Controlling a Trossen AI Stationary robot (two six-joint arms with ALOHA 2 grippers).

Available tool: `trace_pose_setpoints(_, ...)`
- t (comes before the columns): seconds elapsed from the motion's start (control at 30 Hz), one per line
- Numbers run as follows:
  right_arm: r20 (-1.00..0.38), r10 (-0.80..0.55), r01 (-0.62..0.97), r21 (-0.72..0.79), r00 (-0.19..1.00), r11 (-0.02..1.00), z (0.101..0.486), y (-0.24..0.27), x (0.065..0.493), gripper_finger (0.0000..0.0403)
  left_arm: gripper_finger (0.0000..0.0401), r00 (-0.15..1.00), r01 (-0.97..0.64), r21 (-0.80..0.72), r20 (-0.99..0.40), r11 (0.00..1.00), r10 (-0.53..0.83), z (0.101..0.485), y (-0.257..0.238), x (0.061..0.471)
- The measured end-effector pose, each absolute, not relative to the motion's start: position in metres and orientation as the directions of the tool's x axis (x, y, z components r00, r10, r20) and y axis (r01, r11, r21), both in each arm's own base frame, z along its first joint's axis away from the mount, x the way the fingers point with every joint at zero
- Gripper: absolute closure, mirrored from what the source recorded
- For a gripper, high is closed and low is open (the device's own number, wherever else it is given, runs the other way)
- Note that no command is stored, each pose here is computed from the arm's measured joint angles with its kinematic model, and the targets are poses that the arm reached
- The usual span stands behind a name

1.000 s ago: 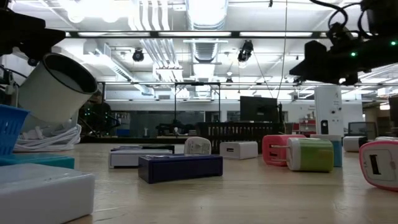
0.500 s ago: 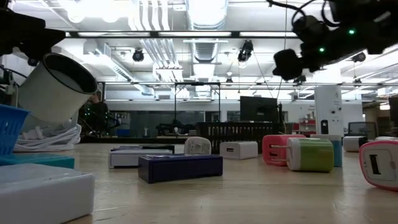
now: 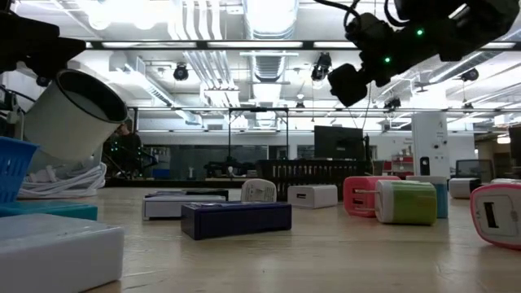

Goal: Pick & Place Office items
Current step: Put the purple charger adapter into the black bin

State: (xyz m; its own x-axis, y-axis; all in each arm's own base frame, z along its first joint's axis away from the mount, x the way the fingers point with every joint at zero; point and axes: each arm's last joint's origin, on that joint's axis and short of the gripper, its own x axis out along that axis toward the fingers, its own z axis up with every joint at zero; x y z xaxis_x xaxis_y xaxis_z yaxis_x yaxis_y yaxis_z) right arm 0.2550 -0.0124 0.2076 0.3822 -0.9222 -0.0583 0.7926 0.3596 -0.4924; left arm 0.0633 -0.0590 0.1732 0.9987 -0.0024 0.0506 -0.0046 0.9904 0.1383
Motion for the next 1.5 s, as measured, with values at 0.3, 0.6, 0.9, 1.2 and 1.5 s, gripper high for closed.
trace_pose_setpoints(0.3,-0.060,-0.947,0.849,-0.428,0.315,0.310,0.204,-0.024,0.261,0.0109,0.0176,0.999,-0.004,0.138,0.051,0.990,-0.003,0.173,-0.059,0.063)
trace_pose_setpoints(0.6,-0.076,-0.942,0.901,-0.278,0.326,0.335,0.205,-0.044,0.262,0.0119,0.0176,0.999,-0.004,0.138,0.051,0.990,-0.003,0.173,-0.059,0.063)
trace_pose_setpoints(0.9,-0.211,-0.927,0.933,-0.120,0.309,0.338,0.197,-0.079,0.258,0.0124,0.0176,0.999,-0.005,0.138,0.051,0.990,-0.002,0.173,-0.059,0.063)
trace_pose_setpoints(1.2,-0.451,-0.865,0.958,-0.070,0.219,0.279,0.240,-0.116,0.262,0.0128,0.0176,0.999,-0.005,0.138,0.051,0.990,-0.002,0.173,-0.059,0.063)
trace_pose_setpoints(1.5,-0.642,-0.760,0.982,-0.055,0.102,0.178,0.235,-0.147,0.263,0.0136,0.0176,0.999,-0.005,0.138,0.050,0.990,-0.002,0.173,-0.059,0.063)
